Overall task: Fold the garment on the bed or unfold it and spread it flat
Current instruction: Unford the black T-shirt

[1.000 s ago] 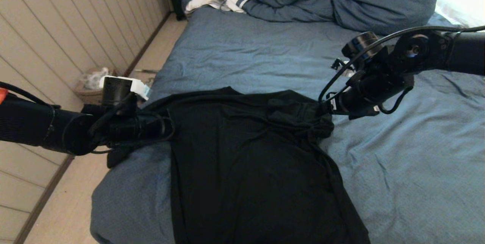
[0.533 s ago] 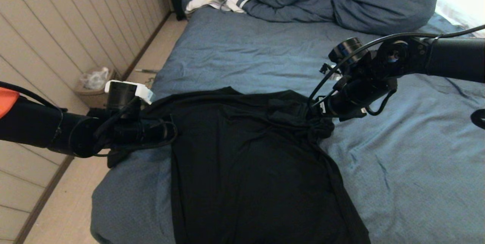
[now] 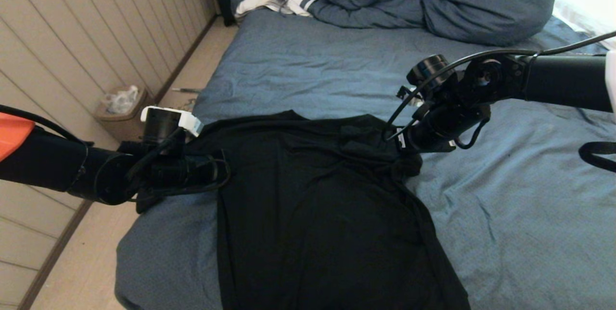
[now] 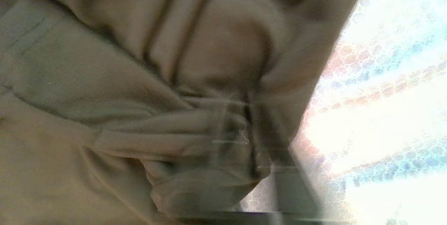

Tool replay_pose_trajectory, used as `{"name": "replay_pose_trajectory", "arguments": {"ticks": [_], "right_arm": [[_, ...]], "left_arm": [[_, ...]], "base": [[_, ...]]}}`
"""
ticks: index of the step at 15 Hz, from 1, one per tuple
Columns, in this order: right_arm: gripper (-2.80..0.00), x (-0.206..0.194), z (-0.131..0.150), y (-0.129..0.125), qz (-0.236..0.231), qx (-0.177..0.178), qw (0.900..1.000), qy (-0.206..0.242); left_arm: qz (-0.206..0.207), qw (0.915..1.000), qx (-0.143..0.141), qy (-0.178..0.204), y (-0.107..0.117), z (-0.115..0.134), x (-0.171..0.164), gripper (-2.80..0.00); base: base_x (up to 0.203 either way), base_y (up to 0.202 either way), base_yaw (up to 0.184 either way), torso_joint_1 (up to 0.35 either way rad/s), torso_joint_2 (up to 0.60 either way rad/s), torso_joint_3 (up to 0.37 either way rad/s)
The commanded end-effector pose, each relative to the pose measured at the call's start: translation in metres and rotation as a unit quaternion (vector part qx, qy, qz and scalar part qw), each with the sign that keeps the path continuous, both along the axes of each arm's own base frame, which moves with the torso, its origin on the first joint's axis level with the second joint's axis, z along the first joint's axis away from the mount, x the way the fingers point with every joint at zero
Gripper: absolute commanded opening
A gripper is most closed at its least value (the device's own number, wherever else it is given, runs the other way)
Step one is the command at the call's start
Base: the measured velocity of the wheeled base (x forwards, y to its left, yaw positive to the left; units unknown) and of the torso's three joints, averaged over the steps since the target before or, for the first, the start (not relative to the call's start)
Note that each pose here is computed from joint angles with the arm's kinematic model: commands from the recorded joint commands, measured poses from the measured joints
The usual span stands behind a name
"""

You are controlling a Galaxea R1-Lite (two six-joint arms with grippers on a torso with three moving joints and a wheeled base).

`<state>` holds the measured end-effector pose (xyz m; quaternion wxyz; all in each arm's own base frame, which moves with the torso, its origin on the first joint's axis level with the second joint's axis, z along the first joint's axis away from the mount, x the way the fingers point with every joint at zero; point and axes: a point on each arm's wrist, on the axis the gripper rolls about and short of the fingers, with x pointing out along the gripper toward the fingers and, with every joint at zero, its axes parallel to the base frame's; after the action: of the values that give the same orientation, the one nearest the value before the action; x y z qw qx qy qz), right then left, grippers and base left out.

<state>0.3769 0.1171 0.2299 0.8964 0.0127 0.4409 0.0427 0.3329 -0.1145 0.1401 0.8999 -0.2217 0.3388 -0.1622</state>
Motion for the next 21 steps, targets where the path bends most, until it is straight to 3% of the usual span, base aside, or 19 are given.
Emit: {"name": "replay_pose_trajectory", "arguments": {"ticks": [1,5,13,15,21], "right_arm": [[-2.8,0.0,0.002,-0.003,-0.005,0.0,1.0,-0.001],[-2.8,-0.001,0.011,-0.019,-0.018,-0.002,1.0,-0.013],[-2.8,-0.009,0.044,-0.09,-0.097,-0.006,0.993,-0.067],[-2.8,-0.014,0.042,-0.112,-0.127,-0.007,0.99,-0.057],[-2.8,-0.031,0.006,-0.116,-0.13,-0.017,0.991,0.019]], "left_arm": [[-0.001,1.0,-0.001,0.003,-0.001,-0.002,0.0,-2.8],[-0.005,1.0,-0.001,0.004,-0.005,-0.004,-0.002,-2.8],[-0.008,1.0,-0.002,0.004,-0.007,-0.004,-0.003,-2.8],[-0.008,1.0,-0.002,0.003,-0.007,-0.004,-0.003,-2.8],[-0.012,0.9999,-0.001,0.007,-0.01,-0.006,-0.005,-2.8]], "base": [[0.0,0.0,0.0,0.0,0.0,0.0],[0.0,0.0,0.0,0.0,0.0,0.0],[0.0,0.0,0.0,0.0,0.0,0.0],[0.0,0.0,0.0,0.0,0.0,0.0],[0.0,0.0,0.0,0.0,0.0,0.0]]}}
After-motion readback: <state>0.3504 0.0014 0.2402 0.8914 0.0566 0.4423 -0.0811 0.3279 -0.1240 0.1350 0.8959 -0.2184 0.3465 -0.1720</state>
